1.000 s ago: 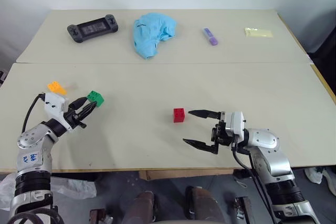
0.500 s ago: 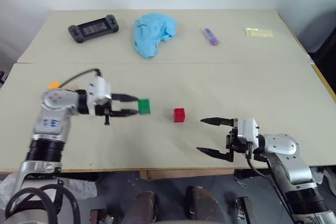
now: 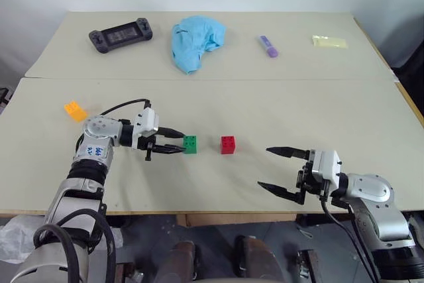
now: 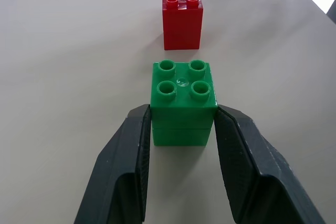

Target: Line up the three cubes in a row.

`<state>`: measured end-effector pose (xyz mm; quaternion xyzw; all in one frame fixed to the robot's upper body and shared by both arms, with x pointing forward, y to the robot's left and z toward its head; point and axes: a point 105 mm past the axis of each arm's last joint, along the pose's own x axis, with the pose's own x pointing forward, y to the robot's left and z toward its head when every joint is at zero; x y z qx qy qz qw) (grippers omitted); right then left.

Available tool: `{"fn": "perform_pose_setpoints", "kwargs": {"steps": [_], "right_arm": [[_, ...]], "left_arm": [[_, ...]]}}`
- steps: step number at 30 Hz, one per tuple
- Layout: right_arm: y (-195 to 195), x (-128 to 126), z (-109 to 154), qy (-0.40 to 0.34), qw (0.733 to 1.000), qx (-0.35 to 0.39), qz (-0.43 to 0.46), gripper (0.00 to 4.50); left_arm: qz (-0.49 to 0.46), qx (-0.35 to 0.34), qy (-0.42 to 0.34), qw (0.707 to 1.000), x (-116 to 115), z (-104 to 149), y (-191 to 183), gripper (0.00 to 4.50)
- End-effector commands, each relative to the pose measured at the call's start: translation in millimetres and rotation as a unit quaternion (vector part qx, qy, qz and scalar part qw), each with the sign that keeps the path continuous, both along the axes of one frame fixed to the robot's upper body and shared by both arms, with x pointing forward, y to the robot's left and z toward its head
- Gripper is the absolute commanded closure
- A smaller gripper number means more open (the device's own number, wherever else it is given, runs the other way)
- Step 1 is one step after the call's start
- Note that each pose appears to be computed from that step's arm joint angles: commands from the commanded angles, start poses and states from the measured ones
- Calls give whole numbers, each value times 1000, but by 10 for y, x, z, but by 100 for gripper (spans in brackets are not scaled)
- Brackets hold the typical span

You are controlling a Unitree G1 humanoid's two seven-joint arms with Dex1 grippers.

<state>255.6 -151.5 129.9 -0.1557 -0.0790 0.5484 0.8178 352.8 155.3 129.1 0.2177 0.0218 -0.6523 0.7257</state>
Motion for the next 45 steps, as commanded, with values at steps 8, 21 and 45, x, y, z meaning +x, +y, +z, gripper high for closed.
{"fn": "perform_pose_setpoints", "kwargs": {"steps": [8,21,45], "right_arm": [[58,-19,68,-14,1000,8,20,0],[252,115,237,-43,995,66,59,0],[851,265,574,-64,980,122,141,0]], "left_arm": [[-19,15,10,1000,20,116,44,205],[198,-91,-67,974,-329,457,849,49],[760,-299,-107,568,-1474,-77,2061,3]]}}
